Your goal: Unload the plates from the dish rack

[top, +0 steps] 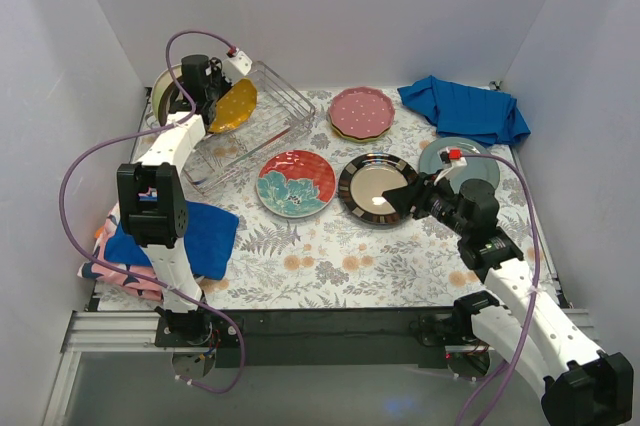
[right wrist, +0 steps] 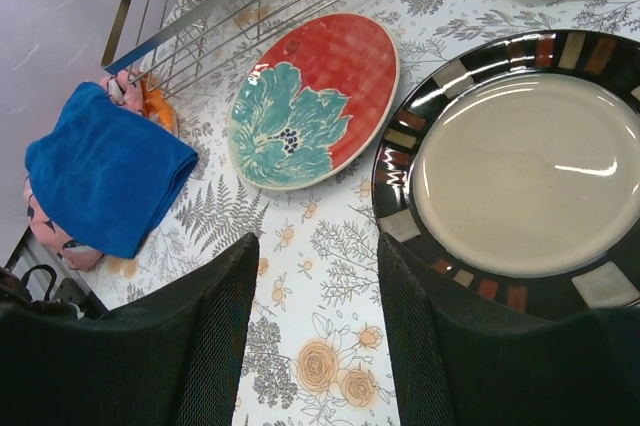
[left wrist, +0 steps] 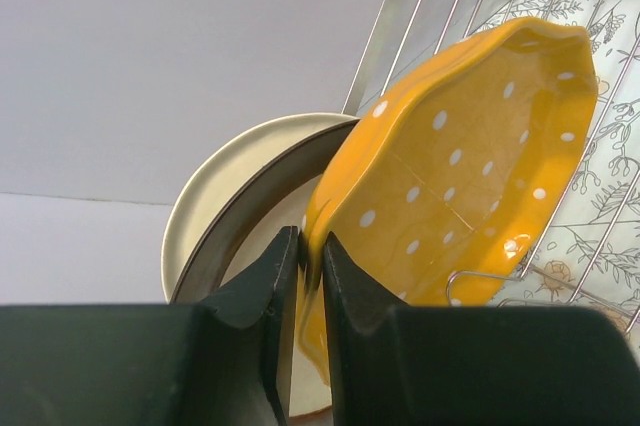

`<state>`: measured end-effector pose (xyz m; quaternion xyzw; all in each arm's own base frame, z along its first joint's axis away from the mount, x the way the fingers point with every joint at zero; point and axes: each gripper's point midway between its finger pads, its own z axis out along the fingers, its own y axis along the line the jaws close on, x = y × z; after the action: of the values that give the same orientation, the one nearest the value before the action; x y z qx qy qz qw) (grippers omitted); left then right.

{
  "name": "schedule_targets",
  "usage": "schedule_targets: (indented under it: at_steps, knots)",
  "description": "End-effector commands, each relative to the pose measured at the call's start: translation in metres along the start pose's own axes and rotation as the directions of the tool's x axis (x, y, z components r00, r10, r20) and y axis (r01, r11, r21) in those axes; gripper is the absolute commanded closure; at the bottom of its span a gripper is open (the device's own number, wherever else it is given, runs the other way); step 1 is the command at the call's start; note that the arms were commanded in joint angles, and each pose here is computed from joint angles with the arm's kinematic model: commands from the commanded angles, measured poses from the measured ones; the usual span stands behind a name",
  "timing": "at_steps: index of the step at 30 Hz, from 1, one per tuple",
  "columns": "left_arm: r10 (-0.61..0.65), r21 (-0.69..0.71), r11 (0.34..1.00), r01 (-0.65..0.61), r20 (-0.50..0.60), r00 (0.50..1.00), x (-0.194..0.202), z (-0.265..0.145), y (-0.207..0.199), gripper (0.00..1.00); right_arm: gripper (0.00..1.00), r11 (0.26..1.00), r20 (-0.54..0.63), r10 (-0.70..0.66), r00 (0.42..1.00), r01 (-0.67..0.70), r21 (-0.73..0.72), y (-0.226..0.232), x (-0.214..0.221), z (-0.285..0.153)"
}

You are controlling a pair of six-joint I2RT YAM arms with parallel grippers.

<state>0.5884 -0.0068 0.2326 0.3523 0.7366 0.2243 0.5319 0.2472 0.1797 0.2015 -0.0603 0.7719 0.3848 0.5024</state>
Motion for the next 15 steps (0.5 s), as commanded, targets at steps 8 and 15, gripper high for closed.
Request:
schedule_targets:
  at_steps: [8, 15]
  knots:
    - [-0.041, -0.161, 0.984, 0.082, 0.243, 0.969, -0.086, -0.048, 0.066, 1.00, 0.43, 0.998, 0.073, -0.011, 0.997, 0.015, -0.060, 0.020, -0.032, 0.004]
    - [-0.024, -0.171, 0.983, 0.068, 0.248, 0.968, -0.092, -0.060, 0.074, 1.00, 0.43, 0.997, 0.073, 0.005, 0.997, 0.001, -0.083, 0.025, -0.035, 0.007]
